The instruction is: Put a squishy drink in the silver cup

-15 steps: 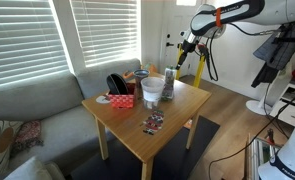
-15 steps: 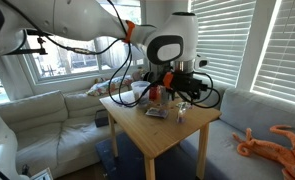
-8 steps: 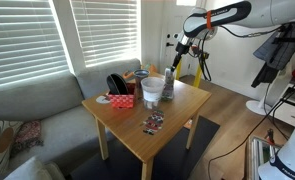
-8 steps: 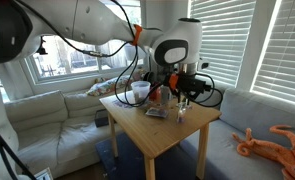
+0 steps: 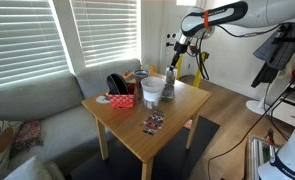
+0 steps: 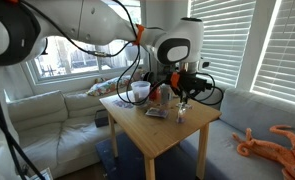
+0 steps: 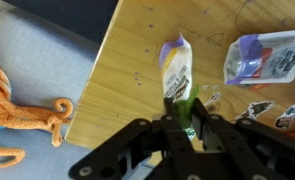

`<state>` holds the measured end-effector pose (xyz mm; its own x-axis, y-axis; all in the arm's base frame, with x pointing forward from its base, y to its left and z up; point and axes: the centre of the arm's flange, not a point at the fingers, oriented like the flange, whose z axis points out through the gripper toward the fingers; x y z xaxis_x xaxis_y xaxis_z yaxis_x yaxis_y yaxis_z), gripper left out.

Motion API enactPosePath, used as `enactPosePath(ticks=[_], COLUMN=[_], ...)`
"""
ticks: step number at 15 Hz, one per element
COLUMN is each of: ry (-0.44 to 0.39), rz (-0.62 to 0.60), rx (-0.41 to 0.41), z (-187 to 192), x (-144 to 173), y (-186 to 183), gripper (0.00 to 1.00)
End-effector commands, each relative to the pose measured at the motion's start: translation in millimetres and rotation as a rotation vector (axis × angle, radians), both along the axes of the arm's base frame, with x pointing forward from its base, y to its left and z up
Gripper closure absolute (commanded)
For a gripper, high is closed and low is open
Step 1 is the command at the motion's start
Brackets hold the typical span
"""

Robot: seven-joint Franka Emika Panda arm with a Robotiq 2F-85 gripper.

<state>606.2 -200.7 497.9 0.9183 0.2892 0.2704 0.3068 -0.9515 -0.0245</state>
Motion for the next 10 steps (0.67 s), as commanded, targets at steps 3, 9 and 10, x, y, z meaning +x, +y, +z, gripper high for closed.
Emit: enactPosePath(ticks=[3, 9, 10], ry=[-0.119, -0.185, -0.270], rz=[0.096, 0.089, 0.096], rx=[-0.017, -0.021, -0.024], z=[69.3, 89.8, 108.6], x=[-29.4, -18.5, -5.4], y=[25.7, 31.3, 43.3], gripper=[0.95, 0.95, 0.95])
